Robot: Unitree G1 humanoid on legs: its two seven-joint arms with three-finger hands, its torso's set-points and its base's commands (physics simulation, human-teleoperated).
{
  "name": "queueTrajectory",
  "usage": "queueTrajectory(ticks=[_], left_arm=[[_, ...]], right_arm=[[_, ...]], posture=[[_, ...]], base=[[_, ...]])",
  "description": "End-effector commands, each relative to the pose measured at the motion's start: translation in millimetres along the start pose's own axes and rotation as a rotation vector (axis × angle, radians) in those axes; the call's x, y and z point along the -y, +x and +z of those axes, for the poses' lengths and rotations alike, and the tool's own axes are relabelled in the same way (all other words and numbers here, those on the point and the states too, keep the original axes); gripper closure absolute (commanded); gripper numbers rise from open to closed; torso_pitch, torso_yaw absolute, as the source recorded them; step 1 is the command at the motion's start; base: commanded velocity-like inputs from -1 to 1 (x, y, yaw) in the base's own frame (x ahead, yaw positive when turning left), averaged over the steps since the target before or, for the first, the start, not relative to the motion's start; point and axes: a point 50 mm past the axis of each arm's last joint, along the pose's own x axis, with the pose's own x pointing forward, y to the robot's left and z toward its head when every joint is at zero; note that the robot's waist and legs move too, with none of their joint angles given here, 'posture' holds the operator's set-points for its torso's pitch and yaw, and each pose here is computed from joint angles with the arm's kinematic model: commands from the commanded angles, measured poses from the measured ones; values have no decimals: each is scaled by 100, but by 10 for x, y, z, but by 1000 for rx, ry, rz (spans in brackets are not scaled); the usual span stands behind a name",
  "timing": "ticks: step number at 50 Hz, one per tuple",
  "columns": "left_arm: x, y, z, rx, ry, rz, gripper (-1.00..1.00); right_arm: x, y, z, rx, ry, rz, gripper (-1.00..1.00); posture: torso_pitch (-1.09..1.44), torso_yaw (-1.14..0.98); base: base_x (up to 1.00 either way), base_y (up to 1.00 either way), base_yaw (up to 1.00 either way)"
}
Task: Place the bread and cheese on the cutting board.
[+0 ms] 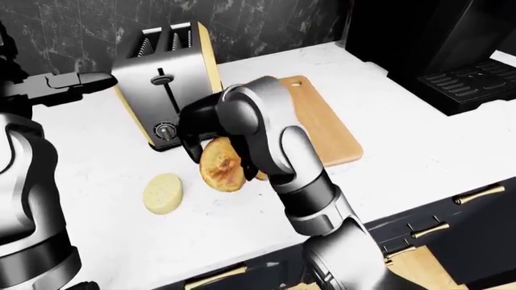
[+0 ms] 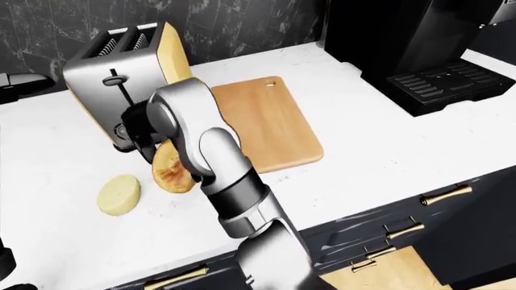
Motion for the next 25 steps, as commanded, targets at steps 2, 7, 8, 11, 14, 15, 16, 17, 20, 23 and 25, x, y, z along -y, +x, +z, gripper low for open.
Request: queueTrajectory(ticks=[2,7,8,11,14,15,16,17,20,23,25], left_arm=[[-26,38,185,85,1,8,-100],[-19,39,186,85,1,6,-100],[-20,40,186,85,2,6,-100],[-15,41,187,84,2,5,-100],[-14,47,194,86,2,5,-100],[-14,49,195,86,2,5,-100],[-12,49,197,86,2,4,-100],[-12,51,195,86,2,4,-100],[-12,55,203,87,2,4,-100],[-10,57,205,87,1,4,-100],[-9,58,208,88,1,3,-100]], right_arm=[[174,-155,-60,-13,-9,-88,100],[285,-227,-261,-52,22,-116,100],[287,-237,-318,-65,25,-115,100],[351,-298,-445,-91,45,-132,100],[389,-341,-564,-115,53,-141,100],[395,-355,-608,-125,57,-144,100],[400,-368,-642,-132,59,-144,100],[404,-379,-686,-142,63,-145,100],[449,-400,-836,-174,76,-156,100],[526,-428,-942,-197,91,-172,100],[575,-431,-1018,-214,98,-185,100]], posture=[[0,0],[0,0],[0,0],[0,0],[0,0],[0,0],[0,0],[0,0],[0,0],[0,0],[0,0]], base=[[0,0,0],[0,0,0],[0,0,0],[0,0,0],[0,0,0],[0,0,0],[0,0,0],[0,0,0],[0,0,0],[0,0,0],[0,0,0]])
